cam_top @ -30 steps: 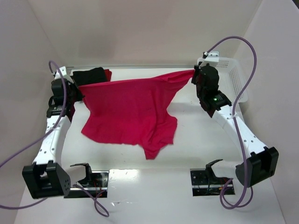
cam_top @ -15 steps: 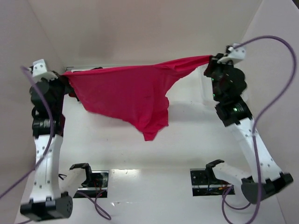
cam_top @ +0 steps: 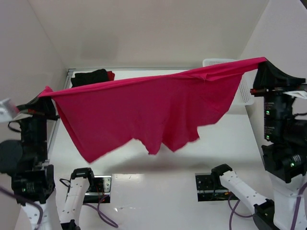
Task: Fold and stack the t-shirts
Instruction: Flatten out the tshirt
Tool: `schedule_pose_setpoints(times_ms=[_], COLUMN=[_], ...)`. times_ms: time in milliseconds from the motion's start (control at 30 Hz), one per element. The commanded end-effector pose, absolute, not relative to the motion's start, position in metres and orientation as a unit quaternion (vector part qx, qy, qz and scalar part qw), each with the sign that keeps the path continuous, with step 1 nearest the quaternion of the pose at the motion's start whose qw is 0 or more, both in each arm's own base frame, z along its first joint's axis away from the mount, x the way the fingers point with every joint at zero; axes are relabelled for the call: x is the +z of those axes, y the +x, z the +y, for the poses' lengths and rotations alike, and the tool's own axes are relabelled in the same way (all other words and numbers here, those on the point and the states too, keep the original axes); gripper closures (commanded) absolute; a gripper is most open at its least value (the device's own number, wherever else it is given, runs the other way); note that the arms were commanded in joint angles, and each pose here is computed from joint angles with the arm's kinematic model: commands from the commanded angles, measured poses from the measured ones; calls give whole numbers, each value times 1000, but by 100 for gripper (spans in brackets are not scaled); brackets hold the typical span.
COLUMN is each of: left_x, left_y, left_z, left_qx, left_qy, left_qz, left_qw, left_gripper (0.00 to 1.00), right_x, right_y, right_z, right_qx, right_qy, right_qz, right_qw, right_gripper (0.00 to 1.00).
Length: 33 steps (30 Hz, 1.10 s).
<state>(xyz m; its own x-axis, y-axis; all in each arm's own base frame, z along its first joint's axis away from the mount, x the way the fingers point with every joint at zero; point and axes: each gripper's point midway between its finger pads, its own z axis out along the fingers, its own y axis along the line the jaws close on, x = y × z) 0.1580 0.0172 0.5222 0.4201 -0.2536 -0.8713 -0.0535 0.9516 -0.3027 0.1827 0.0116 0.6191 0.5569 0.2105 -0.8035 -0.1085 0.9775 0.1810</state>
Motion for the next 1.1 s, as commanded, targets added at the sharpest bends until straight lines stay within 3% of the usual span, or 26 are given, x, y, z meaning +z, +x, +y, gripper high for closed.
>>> schedule_pose_setpoints(times_ms=[0,133,233,567,833,1067], left_x=[454,378,342,218,200,189], left_y=[226,296,327,392,455,484], left_z=[52,57,66,92,105,113], left_qx=[-17,-24,-12,39,49,58], left_qy=[-227,-239,-249,-278,-273,-272], left_qz=[626,698,721,787,789,793], left_qw=[746,675,647,550,549,542], left_gripper=[100,100,100,100,100,100], right_x=[565,477,429,280,253,250], right_y=[250,331,364,431,495,538], right_z=[-7,16,24,40,45,65], right_qx=[-18,-46,-58,-101,-115,-83], right_qy=[108,90,93,85,85,66], right_qz=[541,629,661,752,762,764], right_qw=[834,771,742,646,632,637], right_gripper=[100,100,100,100,100,100])
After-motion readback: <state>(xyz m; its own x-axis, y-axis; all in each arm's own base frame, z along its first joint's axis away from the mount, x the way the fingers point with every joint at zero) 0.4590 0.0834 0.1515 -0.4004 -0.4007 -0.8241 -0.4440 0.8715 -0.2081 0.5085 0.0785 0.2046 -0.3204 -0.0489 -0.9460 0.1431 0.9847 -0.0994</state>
